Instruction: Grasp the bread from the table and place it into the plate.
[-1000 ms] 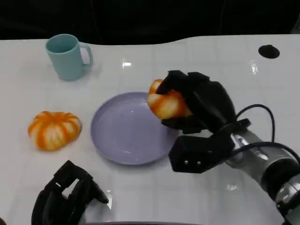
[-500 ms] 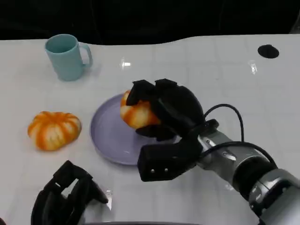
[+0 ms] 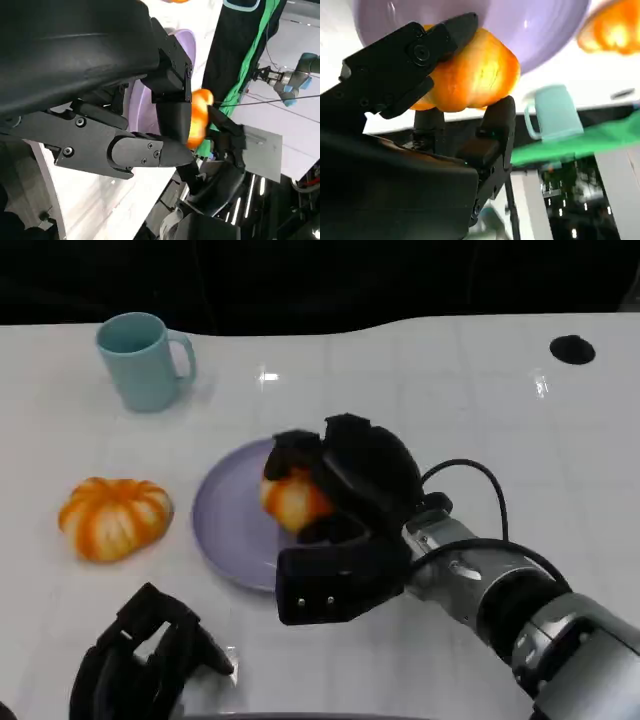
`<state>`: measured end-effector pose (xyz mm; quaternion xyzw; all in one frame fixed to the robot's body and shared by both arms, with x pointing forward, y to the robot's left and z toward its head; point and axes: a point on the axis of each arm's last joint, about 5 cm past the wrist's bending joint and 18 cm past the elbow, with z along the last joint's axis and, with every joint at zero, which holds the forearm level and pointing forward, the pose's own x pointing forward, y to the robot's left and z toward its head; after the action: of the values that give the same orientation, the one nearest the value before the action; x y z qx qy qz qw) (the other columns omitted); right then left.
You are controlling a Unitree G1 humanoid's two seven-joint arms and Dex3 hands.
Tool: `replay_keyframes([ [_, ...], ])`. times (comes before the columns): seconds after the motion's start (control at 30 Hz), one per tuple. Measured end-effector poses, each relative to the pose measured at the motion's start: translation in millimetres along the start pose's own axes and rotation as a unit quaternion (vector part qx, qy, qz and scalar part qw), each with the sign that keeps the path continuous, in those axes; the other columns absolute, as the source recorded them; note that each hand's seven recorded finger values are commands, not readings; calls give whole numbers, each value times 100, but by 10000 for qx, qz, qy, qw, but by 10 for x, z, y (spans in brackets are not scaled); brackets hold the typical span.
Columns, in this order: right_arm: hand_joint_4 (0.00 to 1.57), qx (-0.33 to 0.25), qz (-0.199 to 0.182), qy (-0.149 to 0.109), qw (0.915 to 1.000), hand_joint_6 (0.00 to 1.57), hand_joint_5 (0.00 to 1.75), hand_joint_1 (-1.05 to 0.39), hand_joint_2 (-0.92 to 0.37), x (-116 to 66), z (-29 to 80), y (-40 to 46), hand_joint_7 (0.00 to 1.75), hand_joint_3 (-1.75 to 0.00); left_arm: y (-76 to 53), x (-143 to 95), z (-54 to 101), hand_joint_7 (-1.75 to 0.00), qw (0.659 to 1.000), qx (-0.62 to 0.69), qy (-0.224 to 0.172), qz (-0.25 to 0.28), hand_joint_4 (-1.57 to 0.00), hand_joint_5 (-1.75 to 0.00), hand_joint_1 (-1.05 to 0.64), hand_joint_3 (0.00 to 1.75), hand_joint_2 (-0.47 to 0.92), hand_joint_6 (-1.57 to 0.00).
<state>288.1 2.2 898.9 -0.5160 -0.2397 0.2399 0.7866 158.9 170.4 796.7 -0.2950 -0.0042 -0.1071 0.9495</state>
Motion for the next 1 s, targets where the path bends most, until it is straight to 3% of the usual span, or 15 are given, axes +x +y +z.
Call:
replay_keyframes([
  [0.07, 47, -20, 306, 65, 9995, 50, 22, -53, -92, 5, -4, -5, 1, -30, 0, 1, 0, -148, 10000, -1, 0, -1, -61, -175, -51, 27, 92, -52],
  [0.17, 30, -80, 605, 51, 9981, 30, 8, -67, -92, 17, -5, -22, 0, -42, -1, 2, 0, -147, 10000, -2, -2, -3, -61, -175, -51, 27, 92, -51],
  [0.37, 8, -202, 932, 91, 9954, 11, 0, -84, -92, 44, 1, -50, 0, -53, 0, 11, 3, -147, 10000, -3, -12, -5, -61, -175, -51, 27, 92, -51],
  [0.53, 0, -172, 1054, 69, 9943, 4, 0, -91, -92, 53, 15, -58, 0, -56, -1, 15, 4, -148, 10000, 4, -8, -13, -61, -175, -51, 27, 92, -51],
  [0.77, 2, 65, 1028, -52, 9947, 5, 1, -93, -92, 68, 15, -105, 1, -55, -6, 39, 13, -147, 10000, 9, -32, -43, -61, -175, -52, 26, 92, -52],
  [1.0, 5, 758, 705, -300, 9942, 7, 3, -92, -92, -5, -117, -201, 2, -55, -6, 63, 11, -147, 10000, -6, -31, -49, -62, -175, -52, 25, 92, -51],
])
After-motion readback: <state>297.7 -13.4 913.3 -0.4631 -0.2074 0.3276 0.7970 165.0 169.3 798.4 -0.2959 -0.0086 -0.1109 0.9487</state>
